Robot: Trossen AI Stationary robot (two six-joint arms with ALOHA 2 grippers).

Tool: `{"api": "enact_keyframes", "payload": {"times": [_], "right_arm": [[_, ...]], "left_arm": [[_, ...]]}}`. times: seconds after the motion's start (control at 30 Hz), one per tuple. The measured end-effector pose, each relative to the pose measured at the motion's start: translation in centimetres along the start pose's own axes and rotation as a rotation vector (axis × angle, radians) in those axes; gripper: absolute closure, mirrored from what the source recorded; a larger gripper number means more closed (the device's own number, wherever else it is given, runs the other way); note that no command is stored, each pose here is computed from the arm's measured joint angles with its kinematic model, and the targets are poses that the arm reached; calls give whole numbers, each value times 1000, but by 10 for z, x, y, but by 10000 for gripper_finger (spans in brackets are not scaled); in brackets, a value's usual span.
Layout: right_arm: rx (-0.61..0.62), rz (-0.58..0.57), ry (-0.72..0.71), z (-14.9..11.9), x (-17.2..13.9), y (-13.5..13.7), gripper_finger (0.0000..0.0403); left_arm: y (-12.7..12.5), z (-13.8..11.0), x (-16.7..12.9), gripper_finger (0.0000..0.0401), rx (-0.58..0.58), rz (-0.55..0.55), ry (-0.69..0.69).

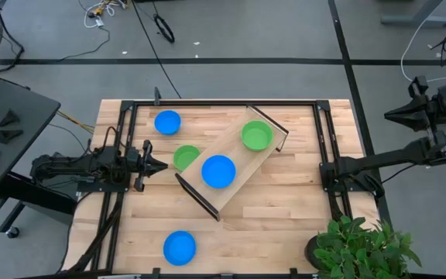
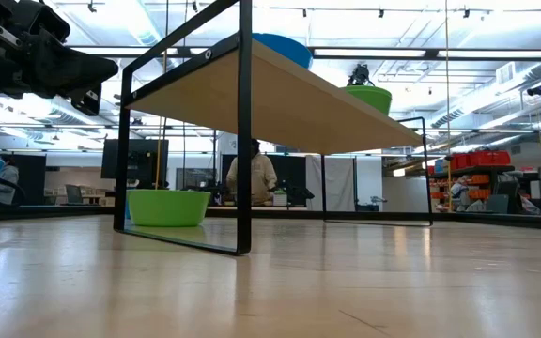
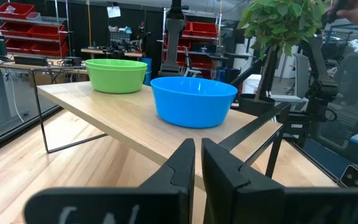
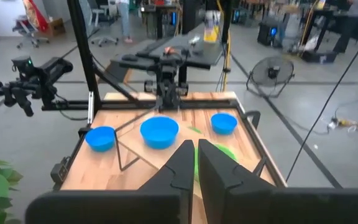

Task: Pick & Place Mini bowls
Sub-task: Stack the bottom blue bowl on top of the blue bowl on the shelf

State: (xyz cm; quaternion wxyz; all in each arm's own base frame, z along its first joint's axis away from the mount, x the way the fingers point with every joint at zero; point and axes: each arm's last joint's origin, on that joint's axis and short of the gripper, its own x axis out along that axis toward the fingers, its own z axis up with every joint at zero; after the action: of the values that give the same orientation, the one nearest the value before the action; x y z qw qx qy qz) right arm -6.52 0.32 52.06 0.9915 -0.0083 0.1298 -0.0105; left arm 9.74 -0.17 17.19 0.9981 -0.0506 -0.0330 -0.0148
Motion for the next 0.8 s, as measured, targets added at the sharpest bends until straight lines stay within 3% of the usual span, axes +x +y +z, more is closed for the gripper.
{"api": "enact_keyframes", "payload": {"times": [0.47,0.8], "right_arm": [[-34,9,212,-15,50,0,380],[-49,13,257,-19,60,-1,380]], "left_arm": [[0,0,0,369,0,0,0],[0,0,0,369,0,0,0]]}}
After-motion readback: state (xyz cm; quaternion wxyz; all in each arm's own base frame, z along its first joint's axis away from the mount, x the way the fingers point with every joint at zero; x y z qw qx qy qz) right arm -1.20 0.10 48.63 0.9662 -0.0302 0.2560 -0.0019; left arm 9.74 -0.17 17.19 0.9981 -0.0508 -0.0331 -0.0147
